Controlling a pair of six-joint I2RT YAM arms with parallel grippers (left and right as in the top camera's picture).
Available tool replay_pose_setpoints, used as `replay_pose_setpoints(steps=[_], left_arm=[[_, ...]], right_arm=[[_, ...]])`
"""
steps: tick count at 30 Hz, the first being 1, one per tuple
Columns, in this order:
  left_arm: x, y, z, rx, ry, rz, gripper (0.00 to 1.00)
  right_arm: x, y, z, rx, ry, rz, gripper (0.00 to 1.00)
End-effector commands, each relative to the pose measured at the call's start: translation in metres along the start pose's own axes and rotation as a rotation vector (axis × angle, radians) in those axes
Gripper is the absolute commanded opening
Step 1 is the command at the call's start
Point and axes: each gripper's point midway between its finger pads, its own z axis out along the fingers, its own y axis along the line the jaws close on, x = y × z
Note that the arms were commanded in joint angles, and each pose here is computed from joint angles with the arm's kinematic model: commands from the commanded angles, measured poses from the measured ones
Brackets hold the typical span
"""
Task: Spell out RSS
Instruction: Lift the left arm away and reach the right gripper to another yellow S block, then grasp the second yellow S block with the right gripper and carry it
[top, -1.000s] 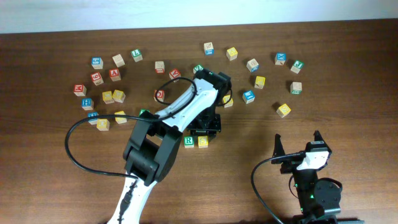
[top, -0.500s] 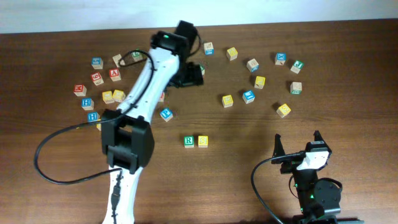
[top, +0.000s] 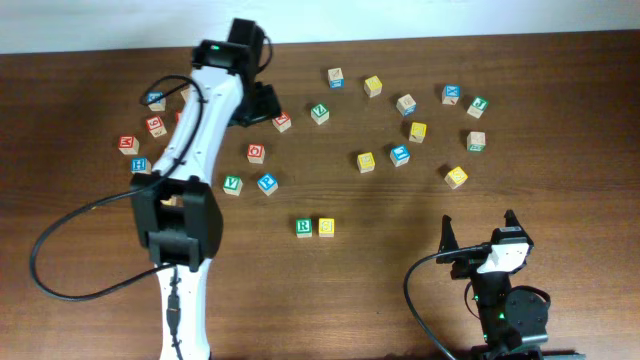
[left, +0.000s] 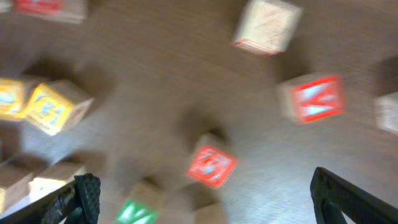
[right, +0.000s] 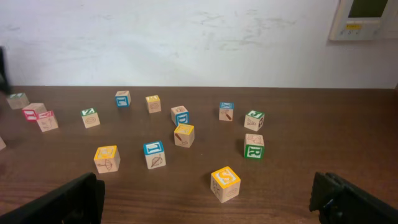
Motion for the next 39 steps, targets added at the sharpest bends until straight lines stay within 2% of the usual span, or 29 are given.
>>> replay_pose_setpoints(steps=[1, 4, 5, 7, 9, 11, 12, 13, 17, 19, 22, 24, 26, 28, 30, 32, 33, 36, 38, 39], left_arm=[[-0.016, 0.036, -0.001, -0.014, 0.006, -0.077, 0.99], [-0.016, 0.037, -0.001, -0.015, 0.006, -0.08, 0.99], [-0.016, 0.037, -0.001, -0.014, 0.006, -0.08, 0.99], [-0.016, 0.037, -0.001, -0.014, 0.006, -0.08, 0.99], [-0.016, 0.037, -0.001, -0.015, 0.006, -0.08, 0.99], [-0.016, 0.037, -0.001, -0.015, 0.005, -0.08, 0.99], [-0.016, 0.037, -0.001, -0.015, 0.006, -0.08, 0.99], [-0.016, 0.037, -0.001, -0.015, 0.005, -0.08, 0.99], [-0.016, 0.037, -0.001, -0.015, 0.005, -0.08, 0.99], [-0.016, 0.037, -0.001, -0.015, 0.005, -0.08, 0.99], [-0.016, 0.037, -0.001, -0.015, 0.005, -0.08, 0.99], [-0.016, 0.037, -0.001, -0.015, 0.006, -0.08, 0.99], [-0.016, 0.037, -0.001, -0.015, 0.005, -0.08, 0.99], [-0.016, 0.037, -0.001, -0.015, 0.005, -0.08, 0.99], [-0.016, 0.037, -0.001, -0.015, 0.005, -0.08, 0.99], [-0.016, 0.037, -0.001, -0.015, 0.006, -0.08, 0.99], [-0.016, 0.037, -0.001, -0.015, 0.005, -0.08, 0.99], [-0.016, 0.037, -0.001, -0.015, 0.006, -0.08, 0.99], [-0.016, 0.037, -0.001, -0.015, 0.006, -0.08, 0.99], [-0.016, 0.037, -0.001, -0.015, 0.006, -0.08, 0.99]], right_arm=[[0.002, 0.002, 0.0, -0.014, 0.002, 0.025, 0.98], [-0.014, 0.065, -0.013, -0.394, -0.011, 0.249, 0.98], [-0.02, 0.072, -0.017, -0.446, -0.022, 0.291, 0.98], [-0.057, 0.075, -0.025, -0.489, -0.168, 0.298, 0.98], [-0.118, 0.075, -0.05, -0.531, -0.443, 0.239, 0.98], [-0.153, 0.071, -0.066, -0.518, -0.536, 0.226, 0.98], [-0.166, 0.07, -0.069, -0.494, -0.529, 0.191, 0.98], [-0.173, 0.069, -0.067, -0.463, -0.492, 0.142, 0.98], [-0.183, 0.06, -0.03, -0.335, -0.158, -0.024, 0.98], [-0.165, 0.052, 0.015, -0.288, 0.164, -0.107, 0.98], [-0.134, 0.03, 0.061, -0.165, 0.553, -0.1, 0.98], [-0.115, 0.026, 0.09, -0.156, 0.763, -0.122, 0.98], [-0.09, 0.018, 0.113, -0.133, 0.888, -0.17, 0.98], [-0.049, 0.004, 0.129, -0.112, 1.009, -0.246, 0.98], [0.001, -0.007, 0.139, -0.106, 1.158, -0.233, 0.99], [0.04, -0.019, 0.144, -0.096, 1.267, -0.208, 0.89], [0.057, -0.026, 0.146, -0.089, 1.309, -0.194, 0.88], [0.075, -0.032, 0.152, -0.112, 1.328, -0.203, 0.81], [0.081, -0.032, 0.152, -0.12, 1.344, -0.21, 0.66], [0.083, -0.032, 0.153, -0.12, 1.346, -0.209, 0.65]])
